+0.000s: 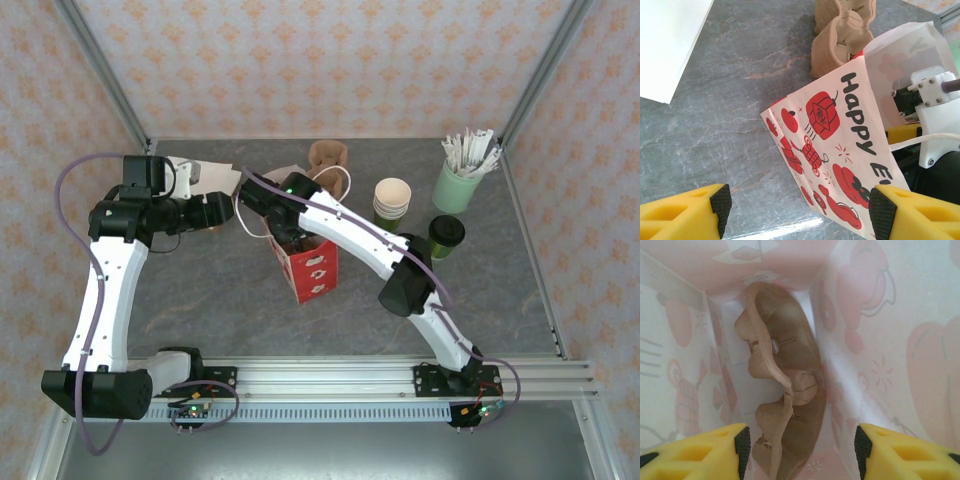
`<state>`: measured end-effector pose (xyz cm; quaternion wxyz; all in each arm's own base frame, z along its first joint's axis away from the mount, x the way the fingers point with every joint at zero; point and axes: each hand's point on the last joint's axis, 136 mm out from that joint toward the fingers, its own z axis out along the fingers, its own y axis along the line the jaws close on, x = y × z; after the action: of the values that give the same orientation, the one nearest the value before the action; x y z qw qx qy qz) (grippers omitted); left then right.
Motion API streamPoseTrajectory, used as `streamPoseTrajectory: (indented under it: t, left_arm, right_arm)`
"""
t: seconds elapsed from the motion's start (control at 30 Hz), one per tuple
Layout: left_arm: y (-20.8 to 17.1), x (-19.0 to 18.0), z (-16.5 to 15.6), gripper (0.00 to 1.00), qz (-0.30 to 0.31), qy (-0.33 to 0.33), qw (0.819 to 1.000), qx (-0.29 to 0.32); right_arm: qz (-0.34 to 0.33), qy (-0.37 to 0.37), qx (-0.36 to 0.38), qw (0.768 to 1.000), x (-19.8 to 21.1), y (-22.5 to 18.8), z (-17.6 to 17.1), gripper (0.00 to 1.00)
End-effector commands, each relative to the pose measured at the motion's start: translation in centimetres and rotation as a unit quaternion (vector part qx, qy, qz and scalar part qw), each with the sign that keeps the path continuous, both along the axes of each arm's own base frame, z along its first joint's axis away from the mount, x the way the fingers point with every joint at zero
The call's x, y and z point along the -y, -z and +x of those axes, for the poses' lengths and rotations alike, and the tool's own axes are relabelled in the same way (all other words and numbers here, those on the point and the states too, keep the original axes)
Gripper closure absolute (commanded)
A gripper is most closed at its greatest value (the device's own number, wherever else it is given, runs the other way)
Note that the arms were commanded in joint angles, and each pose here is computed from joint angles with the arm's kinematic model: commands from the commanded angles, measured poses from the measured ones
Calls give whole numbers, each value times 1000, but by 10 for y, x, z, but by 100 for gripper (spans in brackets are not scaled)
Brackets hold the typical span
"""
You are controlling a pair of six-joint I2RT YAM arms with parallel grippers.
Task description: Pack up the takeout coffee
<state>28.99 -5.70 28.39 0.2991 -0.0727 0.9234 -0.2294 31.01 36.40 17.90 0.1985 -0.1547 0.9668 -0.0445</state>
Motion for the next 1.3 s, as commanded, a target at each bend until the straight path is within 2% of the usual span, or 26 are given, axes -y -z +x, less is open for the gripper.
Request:
streamPoseTrajectory:
  t: [0.0, 0.6, 0.7, 0.93, 1.1, 1.27]
  left_arm:
    - [-3, -4, -1, 24, 5, -10, 1000, 12]
    - [-2, -2, -2, 24, 3, -2, 1000, 11]
    - [-2, -1, -1, 24, 2, 0, 1000, 10]
    - [-5, 3, 0, 24, -11, 3, 1000, 13]
    - [-7, 6, 2, 25, -23, 7, 1000, 15]
    - [-7, 9, 4, 25, -34, 8, 999, 15]
  right_arm:
    - [-36, -4, 5, 999, 7, 9, 4, 39]
    - [-15, -11, -60, 998, -6, 71, 7, 40]
    - [-11, -12, -63, 998, -7, 71, 6, 45]
    - [13, -13, -44, 999, -7, 45, 8, 67]
    - [22, -14, -32, 999, -2, 24, 6, 76]
    - [45, -14, -22, 999, -1, 2, 3, 79]
